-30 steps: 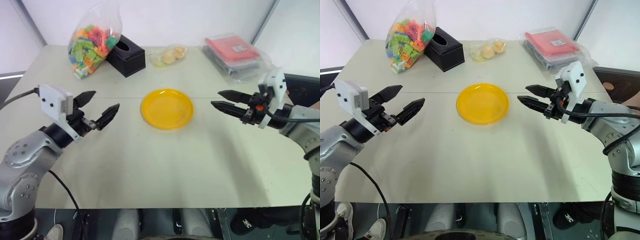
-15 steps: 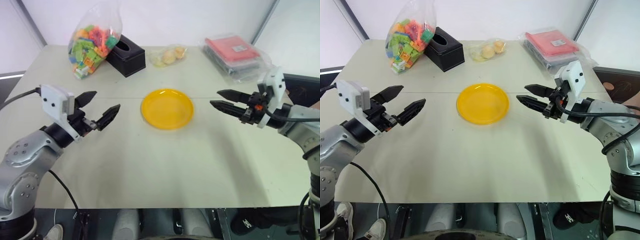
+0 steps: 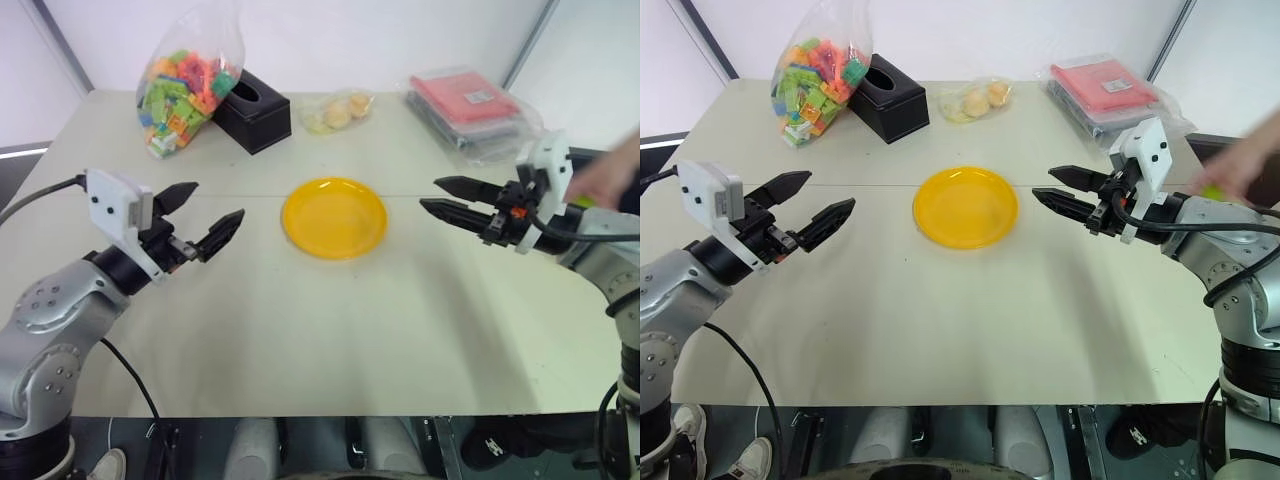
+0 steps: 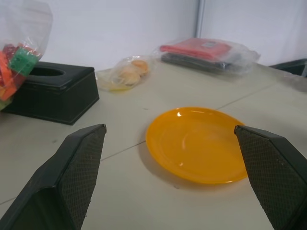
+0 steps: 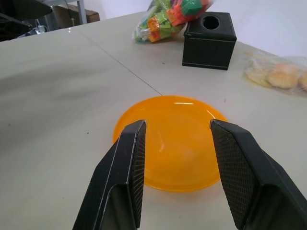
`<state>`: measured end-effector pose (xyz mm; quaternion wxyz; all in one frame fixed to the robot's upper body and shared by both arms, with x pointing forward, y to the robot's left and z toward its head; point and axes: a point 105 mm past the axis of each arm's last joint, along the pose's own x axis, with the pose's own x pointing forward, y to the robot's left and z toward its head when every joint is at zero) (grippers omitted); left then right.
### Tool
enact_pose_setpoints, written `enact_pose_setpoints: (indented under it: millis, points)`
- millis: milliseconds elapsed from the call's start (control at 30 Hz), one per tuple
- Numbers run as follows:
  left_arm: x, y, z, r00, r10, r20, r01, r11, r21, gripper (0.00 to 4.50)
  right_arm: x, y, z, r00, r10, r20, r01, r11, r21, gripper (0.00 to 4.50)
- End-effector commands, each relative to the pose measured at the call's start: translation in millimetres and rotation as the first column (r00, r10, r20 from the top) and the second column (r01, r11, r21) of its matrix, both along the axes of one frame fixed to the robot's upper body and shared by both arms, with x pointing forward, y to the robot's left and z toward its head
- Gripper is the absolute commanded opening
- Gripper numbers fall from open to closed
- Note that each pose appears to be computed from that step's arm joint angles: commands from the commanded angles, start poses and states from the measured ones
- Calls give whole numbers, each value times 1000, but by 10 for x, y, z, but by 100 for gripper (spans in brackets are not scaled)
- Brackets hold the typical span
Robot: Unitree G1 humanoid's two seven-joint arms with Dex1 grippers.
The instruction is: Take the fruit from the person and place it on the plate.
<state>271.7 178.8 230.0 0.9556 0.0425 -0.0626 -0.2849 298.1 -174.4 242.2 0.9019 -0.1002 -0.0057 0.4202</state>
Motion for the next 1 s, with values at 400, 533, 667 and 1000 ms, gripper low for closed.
enact_pose_setpoints:
  millis: [400,533,667,1000]
  points:
    - [22,-7,114,998,-3,57,3,1000,8,450,-15,13,166,998,-2,68,0,1000,31,214]
    - [43,-9,153,997,3,74,-2,1000,-4,450,13,65,222,997,-1,80,-5,998,68,214]
    - [74,-35,212,996,0,94,1,1000,-20,450,36,118,251,995,5,95,-12,997,79,214]
    - [429,-206,732,984,-36,173,82,960,-267,450,63,498,505,981,100,167,-127,979,161,214]
